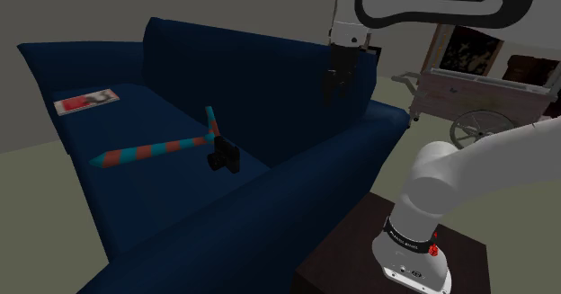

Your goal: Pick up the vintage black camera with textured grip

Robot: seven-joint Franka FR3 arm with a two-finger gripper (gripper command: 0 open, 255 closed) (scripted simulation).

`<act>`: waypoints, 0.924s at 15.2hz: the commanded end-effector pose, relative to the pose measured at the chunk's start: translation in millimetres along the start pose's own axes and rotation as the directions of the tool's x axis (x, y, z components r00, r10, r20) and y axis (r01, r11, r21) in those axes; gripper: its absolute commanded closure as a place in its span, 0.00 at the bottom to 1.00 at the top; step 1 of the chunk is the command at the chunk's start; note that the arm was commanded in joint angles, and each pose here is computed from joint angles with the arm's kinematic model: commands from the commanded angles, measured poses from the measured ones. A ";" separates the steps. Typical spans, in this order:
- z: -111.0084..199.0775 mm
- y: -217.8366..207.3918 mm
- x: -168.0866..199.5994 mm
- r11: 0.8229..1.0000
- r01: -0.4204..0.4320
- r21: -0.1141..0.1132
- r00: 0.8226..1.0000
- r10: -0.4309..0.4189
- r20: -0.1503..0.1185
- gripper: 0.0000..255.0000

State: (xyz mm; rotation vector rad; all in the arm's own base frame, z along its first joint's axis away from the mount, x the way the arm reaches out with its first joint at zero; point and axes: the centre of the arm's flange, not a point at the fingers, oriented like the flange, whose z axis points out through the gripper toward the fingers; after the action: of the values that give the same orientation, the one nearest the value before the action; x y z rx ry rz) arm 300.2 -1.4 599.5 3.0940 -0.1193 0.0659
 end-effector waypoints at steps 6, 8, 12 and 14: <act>34.6 -22.7 52.3 1.000 -0.007 0.011 1.000 0.007 0.011 0.00; 48.6 -31.8 73.1 1.000 -0.010 0.016 1.000 0.010 0.015 0.00; 76.6 -49.9 114.7 1.000 -0.016 0.025 1.000 0.015 0.024 0.00; 90.7 -59.0 135.4 0.999 -0.019 0.029 0.999 0.018 0.028 0.00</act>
State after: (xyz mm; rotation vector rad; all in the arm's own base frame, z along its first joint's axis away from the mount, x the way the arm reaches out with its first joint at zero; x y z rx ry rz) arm 431.8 39.0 519.0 3.1211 -0.1468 0.0265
